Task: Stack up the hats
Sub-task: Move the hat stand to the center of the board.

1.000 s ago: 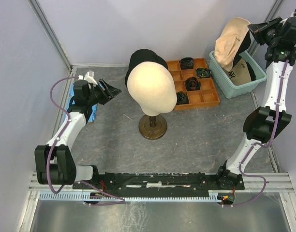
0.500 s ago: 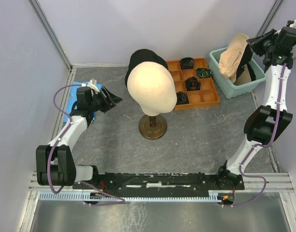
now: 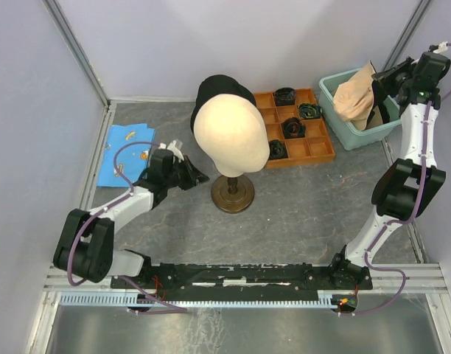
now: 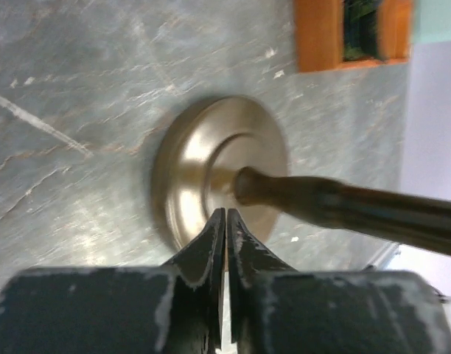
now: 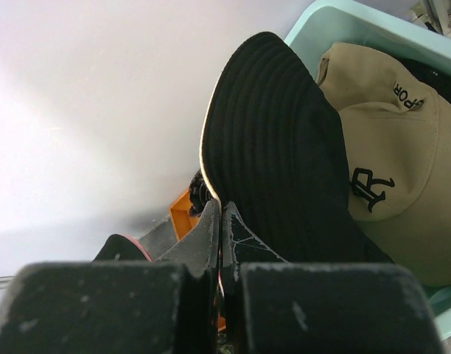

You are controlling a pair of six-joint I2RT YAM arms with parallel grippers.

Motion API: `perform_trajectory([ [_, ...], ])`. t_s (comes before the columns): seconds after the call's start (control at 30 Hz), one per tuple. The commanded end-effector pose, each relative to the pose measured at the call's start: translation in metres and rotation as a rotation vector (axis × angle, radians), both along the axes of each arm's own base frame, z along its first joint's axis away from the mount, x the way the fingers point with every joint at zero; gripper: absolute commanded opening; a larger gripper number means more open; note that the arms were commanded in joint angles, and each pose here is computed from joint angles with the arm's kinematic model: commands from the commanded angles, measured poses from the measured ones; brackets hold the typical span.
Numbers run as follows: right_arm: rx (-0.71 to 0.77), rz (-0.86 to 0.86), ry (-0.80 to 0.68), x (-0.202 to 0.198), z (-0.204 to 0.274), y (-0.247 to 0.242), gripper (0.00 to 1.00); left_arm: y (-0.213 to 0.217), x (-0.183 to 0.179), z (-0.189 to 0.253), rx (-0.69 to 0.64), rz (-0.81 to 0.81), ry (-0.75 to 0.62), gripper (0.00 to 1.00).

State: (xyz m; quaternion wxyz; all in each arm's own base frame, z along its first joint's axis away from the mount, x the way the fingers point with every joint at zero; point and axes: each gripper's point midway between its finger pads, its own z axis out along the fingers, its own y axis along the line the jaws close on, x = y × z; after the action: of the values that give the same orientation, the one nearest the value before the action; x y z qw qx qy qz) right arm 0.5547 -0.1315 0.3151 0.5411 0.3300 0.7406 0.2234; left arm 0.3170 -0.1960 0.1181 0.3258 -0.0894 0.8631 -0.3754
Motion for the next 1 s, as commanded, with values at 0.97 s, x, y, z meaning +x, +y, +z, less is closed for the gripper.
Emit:
perform_trajectory([
  [0.97,-0.034,0.032,-0.230,-0.038,0.107,0.023,0.00,-0.113,0.019,-0.105,-0.110,0.074,0.174,0.03],
])
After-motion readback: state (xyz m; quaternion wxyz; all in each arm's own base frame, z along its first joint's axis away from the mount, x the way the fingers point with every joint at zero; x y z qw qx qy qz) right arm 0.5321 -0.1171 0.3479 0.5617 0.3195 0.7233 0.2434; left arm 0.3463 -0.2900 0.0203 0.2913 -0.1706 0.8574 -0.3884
